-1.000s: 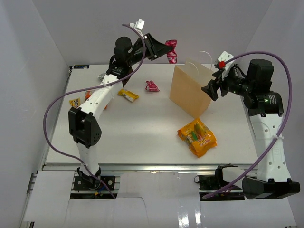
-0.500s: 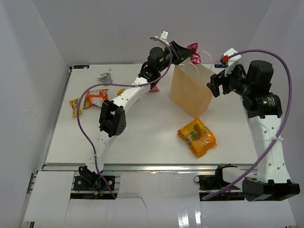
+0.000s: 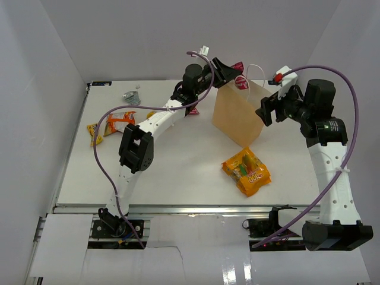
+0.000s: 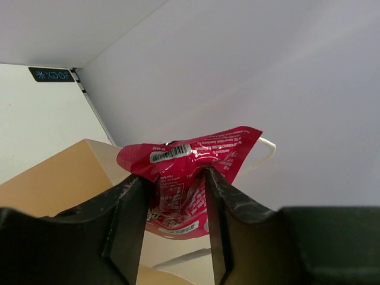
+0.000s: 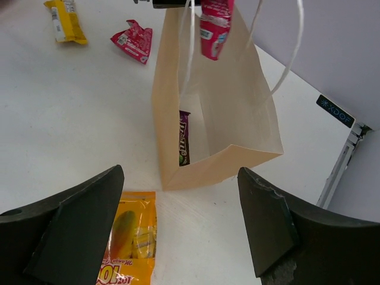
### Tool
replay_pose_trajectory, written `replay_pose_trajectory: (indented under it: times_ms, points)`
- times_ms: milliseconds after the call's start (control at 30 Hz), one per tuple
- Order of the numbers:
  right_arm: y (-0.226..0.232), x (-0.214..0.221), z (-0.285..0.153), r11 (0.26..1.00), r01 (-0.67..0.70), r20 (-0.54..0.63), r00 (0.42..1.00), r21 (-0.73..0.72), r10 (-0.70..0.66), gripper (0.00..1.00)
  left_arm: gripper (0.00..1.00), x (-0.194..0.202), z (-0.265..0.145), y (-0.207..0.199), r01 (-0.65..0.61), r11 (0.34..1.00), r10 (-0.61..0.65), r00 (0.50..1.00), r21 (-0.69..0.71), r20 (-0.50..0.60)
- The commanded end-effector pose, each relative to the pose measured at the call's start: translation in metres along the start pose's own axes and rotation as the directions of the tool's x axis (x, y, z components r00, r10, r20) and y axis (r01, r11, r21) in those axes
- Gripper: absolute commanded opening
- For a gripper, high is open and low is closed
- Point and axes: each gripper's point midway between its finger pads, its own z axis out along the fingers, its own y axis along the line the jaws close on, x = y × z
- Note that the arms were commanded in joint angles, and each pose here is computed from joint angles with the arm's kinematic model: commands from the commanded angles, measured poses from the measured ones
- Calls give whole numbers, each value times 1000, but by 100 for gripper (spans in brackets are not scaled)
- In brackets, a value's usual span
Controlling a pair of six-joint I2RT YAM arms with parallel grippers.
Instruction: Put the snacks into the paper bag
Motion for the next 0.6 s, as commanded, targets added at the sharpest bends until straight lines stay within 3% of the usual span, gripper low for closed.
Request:
replay_pose_trajectory:
  times_ms: [0,100,367,567]
  points:
    - [12,-2,3,997,16,34,999,-73,-14,84,53,-37,-20,-74,-74,993,68,996,94,57]
    - [21,7,5,992,12,15,1000,-125,-10,84,68,-47,-21,-87,-93,990,86,994,104,74]
    - [46,56,5,972,-1,-113,993,-236,-27,84,74,-86,-35,-137,-203,973,184,970,114,161]
    - [60,99,2,961,-29,-211,977,-275,-30,84,77,-105,-66,-144,-312,950,303,937,29,176]
